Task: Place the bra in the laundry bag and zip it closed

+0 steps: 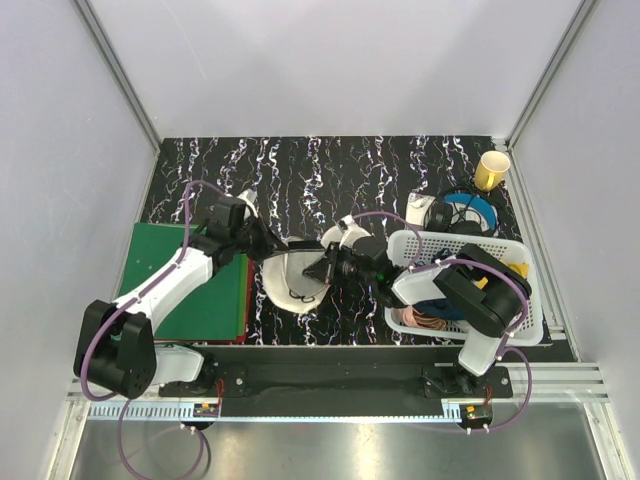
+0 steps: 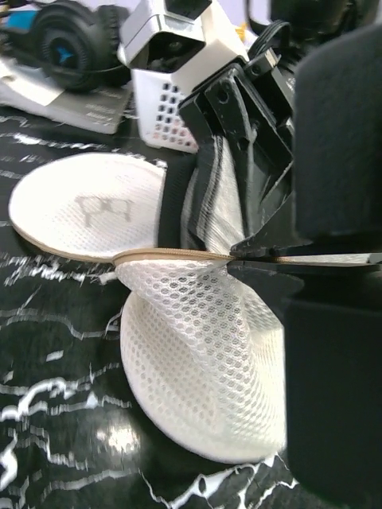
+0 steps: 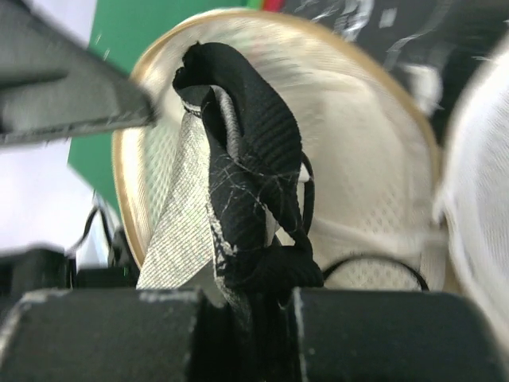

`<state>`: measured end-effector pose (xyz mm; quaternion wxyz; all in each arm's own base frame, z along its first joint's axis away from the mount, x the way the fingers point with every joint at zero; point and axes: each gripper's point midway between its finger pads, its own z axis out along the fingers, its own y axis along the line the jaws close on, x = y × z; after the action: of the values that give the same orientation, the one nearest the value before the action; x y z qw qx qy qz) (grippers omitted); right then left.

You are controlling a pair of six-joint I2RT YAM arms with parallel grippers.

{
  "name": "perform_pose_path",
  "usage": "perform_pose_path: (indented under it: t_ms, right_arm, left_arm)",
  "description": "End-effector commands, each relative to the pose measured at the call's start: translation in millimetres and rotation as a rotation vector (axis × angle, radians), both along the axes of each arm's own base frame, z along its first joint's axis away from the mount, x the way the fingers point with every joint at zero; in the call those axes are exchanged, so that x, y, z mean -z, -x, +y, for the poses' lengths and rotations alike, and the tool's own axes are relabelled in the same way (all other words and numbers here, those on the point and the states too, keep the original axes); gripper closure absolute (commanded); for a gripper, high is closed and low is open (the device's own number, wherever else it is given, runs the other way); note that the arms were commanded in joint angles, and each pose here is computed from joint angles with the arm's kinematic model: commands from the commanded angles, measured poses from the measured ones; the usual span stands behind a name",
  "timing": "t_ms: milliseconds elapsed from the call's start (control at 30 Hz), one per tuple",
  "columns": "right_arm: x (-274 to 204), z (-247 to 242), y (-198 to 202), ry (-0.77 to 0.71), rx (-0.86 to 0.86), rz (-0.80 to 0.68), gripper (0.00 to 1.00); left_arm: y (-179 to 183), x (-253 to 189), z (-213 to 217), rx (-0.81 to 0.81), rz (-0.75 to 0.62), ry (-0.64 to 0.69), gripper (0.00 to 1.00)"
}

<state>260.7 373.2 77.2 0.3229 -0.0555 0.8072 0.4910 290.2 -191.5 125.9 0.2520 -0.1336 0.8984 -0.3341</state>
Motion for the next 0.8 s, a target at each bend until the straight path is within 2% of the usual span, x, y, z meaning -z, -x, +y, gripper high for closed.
perform_pose_path:
  t_ms: [0, 233, 367, 467, 533, 567, 667, 700, 767]
  right_arm:
    - [-16, 16, 14, -0.046, -0.223, -0.125, 1.0]
    - [-5, 15, 2, 0.01, -0.259, -0.093, 1.0]
    - [-17, 20, -13, -0.051, -0.212, -0.061, 1.0]
    - [-21, 16, -24, -0.094, -0.17, -0.02, 1.0]
    - [-18, 12, -27, -0.103, -0.166, 0.01, 1.0]
    - [-12, 12, -26, -0.099, -0.164, 0.026, 1.0]
    - [-7, 10, -26, -0.108, -0.159, 0.045, 1.0]
    - [-8, 10, -27, -0.11, -0.157, 0.04, 1.0]
    - [-5, 8, -27, -0.107, -0.149, 0.048, 1.0]
  left_arm:
    - [-3, -26, -23, 0.187, -0.083, 0.036, 1.0]
    - [14, -42, -51, 0.367, -0.131, 0.031, 1.0]
    - [30, -34, -71, 0.441, -0.083, 0.058, 1.0]
    - [32, -24, -67, 0.412, -0.071, 0.049, 0.98]
    - [28, -24, -63, 0.377, -0.078, 0.035, 0.9]
    - [25, -27, -62, 0.364, -0.087, 0.043, 0.8]
    - [8, -34, -52, 0.294, -0.094, 0.051, 0.61]
    - [1, -36, -47, 0.26, -0.107, 0.046, 0.51]
    - [-13, -39, -28, 0.167, -0.124, 0.04, 0.46]
